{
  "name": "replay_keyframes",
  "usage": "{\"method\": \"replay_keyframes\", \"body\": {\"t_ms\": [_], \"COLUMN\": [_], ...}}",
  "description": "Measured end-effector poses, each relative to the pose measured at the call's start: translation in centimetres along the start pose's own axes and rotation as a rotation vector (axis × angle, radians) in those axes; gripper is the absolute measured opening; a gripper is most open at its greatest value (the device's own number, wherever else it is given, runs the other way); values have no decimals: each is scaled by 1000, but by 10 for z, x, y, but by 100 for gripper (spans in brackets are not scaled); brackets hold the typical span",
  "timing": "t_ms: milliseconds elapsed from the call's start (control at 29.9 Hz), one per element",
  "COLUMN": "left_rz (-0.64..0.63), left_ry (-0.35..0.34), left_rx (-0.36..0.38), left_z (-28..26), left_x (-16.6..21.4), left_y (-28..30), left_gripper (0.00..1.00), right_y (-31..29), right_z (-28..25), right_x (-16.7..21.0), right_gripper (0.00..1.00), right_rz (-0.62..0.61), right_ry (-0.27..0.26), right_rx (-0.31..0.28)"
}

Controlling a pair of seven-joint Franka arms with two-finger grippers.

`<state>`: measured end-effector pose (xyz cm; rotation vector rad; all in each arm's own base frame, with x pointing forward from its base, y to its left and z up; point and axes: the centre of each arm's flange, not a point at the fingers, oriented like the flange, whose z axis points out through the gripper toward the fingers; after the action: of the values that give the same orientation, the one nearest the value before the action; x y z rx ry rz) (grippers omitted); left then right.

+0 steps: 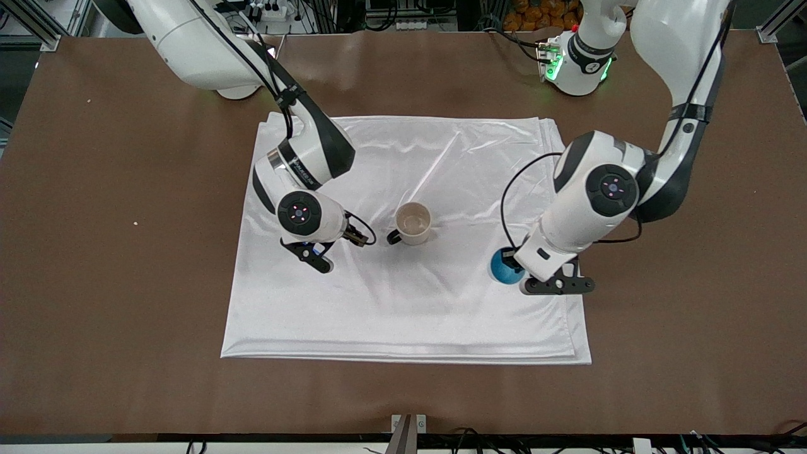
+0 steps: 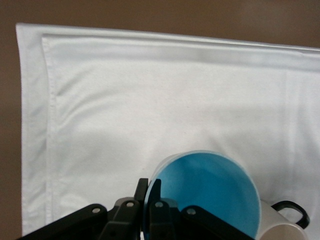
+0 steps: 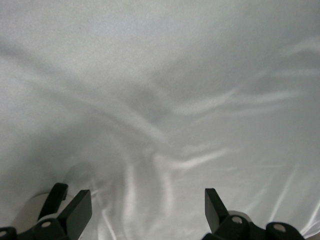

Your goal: Place blue cup into white mug on cloth

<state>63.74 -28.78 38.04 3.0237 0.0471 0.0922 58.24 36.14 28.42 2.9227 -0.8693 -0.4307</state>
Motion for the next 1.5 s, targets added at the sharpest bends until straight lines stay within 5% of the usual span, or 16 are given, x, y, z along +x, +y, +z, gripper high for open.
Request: {"method": "replay_keyframes", "body": {"t_ms": [401, 735, 1203, 1503], "left_rz": [-59, -85, -103, -94], "left_ry": [-14, 22, 20, -3], "left_rx": [-6, 36, 29, 36], "left_z": [5, 9, 21, 39], "left_x": [-40, -76, -102, -122], "left_y": [70, 122, 158, 179], "left_gripper": [4, 4, 4, 4], "right_y": [54, 117, 223, 237], "right_z": [2, 16, -5, -29], "right_x": [30, 55, 116, 116], "right_gripper": [100, 100, 100, 100], "right_rz": [-145, -258, -404, -416], "right_ry": [13, 56, 51, 64], "right_rx": [-51, -14, 8, 42]}}
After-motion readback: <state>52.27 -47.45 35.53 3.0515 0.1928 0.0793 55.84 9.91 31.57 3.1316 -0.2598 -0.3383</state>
